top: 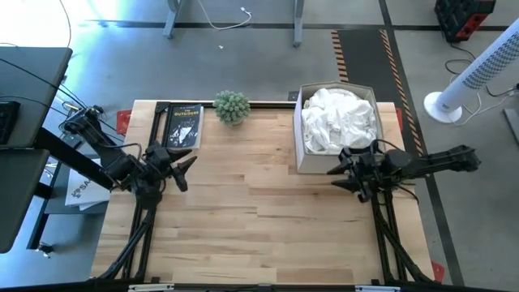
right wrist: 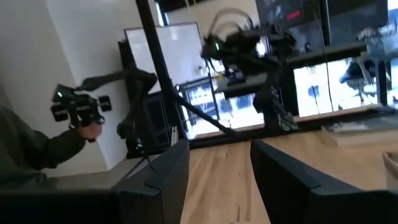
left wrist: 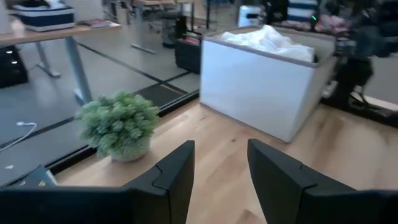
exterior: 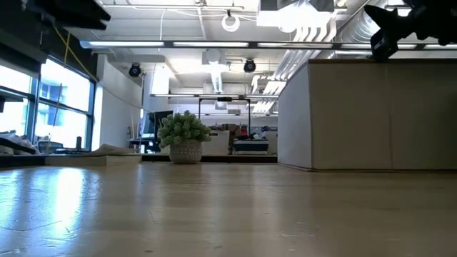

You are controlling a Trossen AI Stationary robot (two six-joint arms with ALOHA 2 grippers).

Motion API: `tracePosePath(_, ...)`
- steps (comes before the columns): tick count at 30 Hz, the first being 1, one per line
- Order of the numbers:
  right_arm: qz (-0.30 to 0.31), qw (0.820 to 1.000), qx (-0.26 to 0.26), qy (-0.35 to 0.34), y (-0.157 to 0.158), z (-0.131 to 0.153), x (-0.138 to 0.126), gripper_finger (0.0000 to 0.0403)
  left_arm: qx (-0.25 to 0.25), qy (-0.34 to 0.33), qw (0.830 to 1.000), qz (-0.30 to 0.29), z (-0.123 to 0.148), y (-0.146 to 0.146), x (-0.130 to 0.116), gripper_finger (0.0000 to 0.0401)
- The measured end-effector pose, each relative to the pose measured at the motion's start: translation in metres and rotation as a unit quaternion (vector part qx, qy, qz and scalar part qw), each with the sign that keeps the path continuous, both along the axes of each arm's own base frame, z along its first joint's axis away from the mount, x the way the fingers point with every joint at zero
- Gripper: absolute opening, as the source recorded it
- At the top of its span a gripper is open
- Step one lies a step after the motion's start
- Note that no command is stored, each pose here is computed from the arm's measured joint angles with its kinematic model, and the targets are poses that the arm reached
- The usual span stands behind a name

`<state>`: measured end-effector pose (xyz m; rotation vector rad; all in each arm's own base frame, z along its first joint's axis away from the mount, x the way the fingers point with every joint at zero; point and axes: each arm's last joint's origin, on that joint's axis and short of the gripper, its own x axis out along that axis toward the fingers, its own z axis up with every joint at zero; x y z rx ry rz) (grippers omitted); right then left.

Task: Sort clothes
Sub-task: Return to Home Position

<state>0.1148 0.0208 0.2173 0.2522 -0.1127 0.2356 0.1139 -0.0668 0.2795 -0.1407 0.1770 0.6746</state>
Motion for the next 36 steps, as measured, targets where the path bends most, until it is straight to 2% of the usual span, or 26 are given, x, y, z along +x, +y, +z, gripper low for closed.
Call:
tracePosePath(8, 0.023, 0.998, -0.019, -0.051, 0.001, -0.026, -0.002, 0.0169, -0.039, -0.035, 0.998, 0.024, -0.055, 0.025, -0.027, 0.0134)
tracePosePath(15, 0.016, 0.998, -0.018, -0.061, 0.001, -0.024, -0.002, 0.0169, -0.076, -0.083, 0.994, 0.005, -0.069, 0.043, -0.047, 0.0076)
tracePosePath(19, 0.009, 0.998, -0.016, -0.063, 0.000, -0.024, -0.002, 0.0169, -0.086, -0.105, 0.990, -0.036, -0.079, 0.042, -0.045, 0.0022)
tracePosePath(21, 0.009, 0.998, -0.016, -0.063, 0.000, -0.024, -0.002, 0.0169, -0.076, -0.111, 0.989, -0.061, -0.085, 0.040, -0.041, 0.0006)
tracePosePath(27, 0.009, 0.998, -0.016, -0.061, 0.000, -0.024, -0.002, 0.0169, -0.039, -0.155, 0.975, -0.151, -0.104, 0.043, -0.029, 0.0002)
tracePosePath(36, 0.010, 0.999, -0.017, -0.035, 0.000, -0.029, -0.001, 0.0169, -0.012, -0.175, 0.965, -0.198, -0.103, 0.067, -0.018, 0.0001)
